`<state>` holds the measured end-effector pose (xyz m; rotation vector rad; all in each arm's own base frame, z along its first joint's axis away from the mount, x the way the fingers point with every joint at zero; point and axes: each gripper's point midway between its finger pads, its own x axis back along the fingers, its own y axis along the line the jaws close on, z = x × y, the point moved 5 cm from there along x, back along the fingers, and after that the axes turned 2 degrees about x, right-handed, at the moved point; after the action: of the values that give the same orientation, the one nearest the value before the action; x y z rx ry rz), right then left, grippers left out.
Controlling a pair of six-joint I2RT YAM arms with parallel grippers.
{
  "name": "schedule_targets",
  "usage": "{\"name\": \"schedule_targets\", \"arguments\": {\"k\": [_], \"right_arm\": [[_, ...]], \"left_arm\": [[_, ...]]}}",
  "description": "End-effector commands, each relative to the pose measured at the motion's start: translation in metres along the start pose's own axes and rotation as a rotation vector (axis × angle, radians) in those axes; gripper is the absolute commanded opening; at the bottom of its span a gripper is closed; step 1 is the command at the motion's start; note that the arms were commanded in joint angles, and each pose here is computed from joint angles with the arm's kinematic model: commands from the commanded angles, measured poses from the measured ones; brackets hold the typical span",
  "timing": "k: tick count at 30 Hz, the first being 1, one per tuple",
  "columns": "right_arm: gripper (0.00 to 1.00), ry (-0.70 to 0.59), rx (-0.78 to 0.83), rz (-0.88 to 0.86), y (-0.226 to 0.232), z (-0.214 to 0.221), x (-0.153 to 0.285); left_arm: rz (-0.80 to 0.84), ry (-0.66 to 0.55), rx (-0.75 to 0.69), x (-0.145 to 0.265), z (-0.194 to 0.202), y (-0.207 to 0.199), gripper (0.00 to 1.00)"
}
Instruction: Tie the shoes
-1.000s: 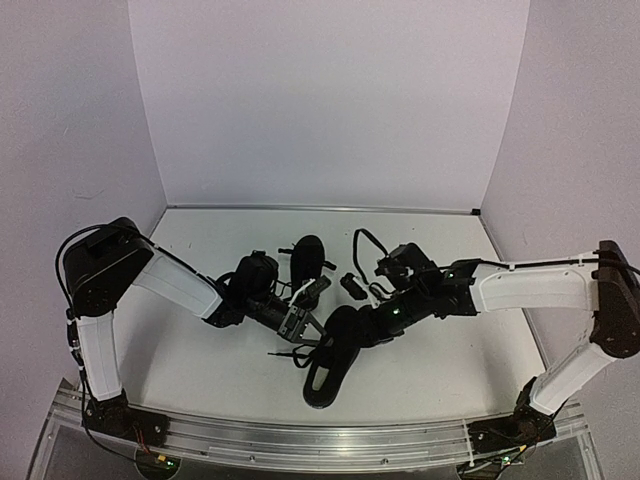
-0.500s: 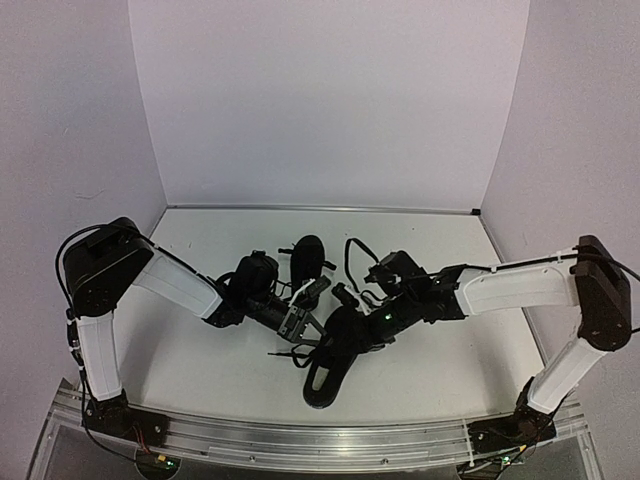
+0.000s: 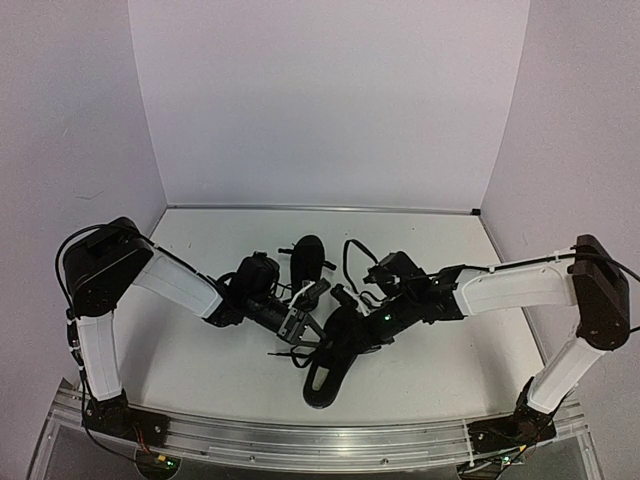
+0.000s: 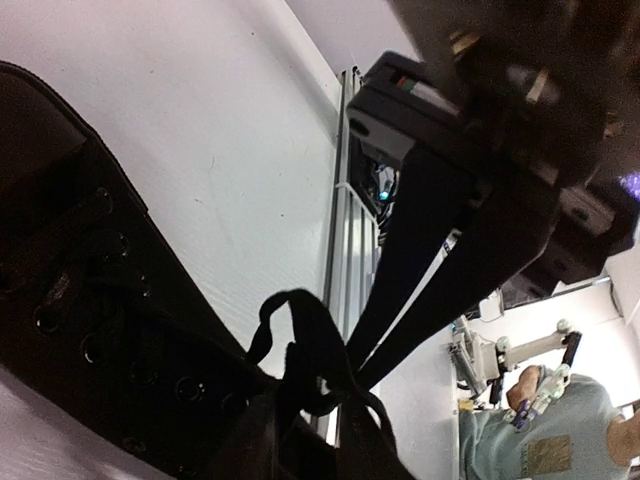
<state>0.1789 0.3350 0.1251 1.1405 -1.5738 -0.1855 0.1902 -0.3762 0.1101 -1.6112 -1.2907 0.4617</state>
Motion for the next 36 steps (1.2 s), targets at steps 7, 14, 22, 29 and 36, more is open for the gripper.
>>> {"name": "schedule_targets", "arguments": {"k": [7, 14, 22, 29, 36], "right_arm": [[0.0, -0.068, -0.018, 0.051, 0.004, 0.011, 0.027], [0.0, -0.073, -0.049, 0.074, -0.001, 0.023, 0.033], [0.0, -0.08, -0.119, 0.123, -0.014, 0.038, 0.035], [0.0, -0.085, -0.209, 0.194, -0.035, 0.044, 0.022], [0.0, -0.102, -0.244, 0.206, -0.047, 0.041, 0.008]], "left_arm": [[-0.4, -0.06, -0.087, 0.085, -0.03, -0.008, 0.52], [-0.731, 0.014, -0.11, 0.117, -0.011, 0.004, 0.53], [-0.926, 0.337, -0.208, 0.092, 0.028, 0.02, 0.45], [-0.925, 0.441, -0.238, 0.077, 0.044, 0.037, 0.45], [-0.925, 0.529, -0.282, 0.055, 0.054, 0.049, 0.47]]}}
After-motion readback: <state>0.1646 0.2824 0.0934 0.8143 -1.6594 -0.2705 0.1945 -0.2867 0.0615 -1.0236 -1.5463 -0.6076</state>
